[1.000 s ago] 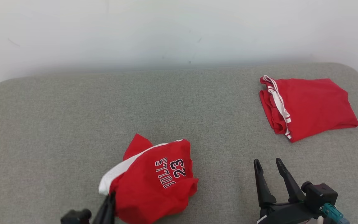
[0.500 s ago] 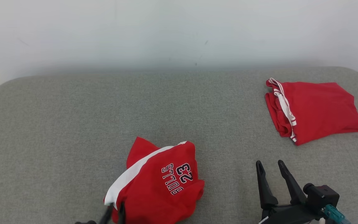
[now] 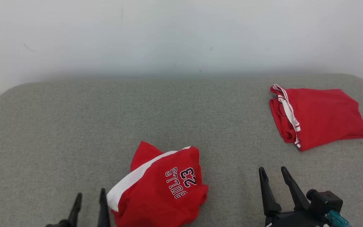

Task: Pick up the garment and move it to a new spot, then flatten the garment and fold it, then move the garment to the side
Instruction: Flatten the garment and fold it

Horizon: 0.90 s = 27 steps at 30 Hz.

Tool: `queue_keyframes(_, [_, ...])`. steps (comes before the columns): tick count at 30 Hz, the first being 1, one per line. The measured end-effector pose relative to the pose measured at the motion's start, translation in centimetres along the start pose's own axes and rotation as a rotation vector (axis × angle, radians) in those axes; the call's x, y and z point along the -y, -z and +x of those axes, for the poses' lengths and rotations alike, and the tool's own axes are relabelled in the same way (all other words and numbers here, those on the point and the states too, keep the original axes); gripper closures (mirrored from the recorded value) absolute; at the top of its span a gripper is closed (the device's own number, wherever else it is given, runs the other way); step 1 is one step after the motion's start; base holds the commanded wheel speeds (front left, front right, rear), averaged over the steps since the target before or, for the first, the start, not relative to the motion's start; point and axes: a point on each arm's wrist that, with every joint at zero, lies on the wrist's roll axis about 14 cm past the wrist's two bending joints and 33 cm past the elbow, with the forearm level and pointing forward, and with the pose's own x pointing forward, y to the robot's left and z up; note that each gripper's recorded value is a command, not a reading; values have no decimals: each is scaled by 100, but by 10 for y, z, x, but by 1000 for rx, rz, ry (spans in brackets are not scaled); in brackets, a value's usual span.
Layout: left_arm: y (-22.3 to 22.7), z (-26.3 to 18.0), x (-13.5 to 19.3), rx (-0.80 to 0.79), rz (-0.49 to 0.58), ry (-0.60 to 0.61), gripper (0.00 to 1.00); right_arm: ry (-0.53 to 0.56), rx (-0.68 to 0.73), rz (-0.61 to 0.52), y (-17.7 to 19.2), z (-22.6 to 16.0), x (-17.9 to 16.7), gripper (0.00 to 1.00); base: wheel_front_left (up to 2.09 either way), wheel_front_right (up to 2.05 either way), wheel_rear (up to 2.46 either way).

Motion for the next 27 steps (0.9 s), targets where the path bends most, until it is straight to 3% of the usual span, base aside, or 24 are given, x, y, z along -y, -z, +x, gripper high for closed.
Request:
queue_keyframes(6, [-34, -1, -22, 116, 26, -84, 0, 5, -15, 2, 3, -4, 1, 0, 0, 0, 0])
queue_keyframes(15, [-37, -13, -36, 134, 39, -117, 0, -45, -87, 13, 20, -1, -15, 0, 0, 0, 0])
queue_keyframes(27, [-33, -14, -41, 133, 35, -123, 0, -192, -218, 10, 39, 64, -48, 0, 0, 0, 0])
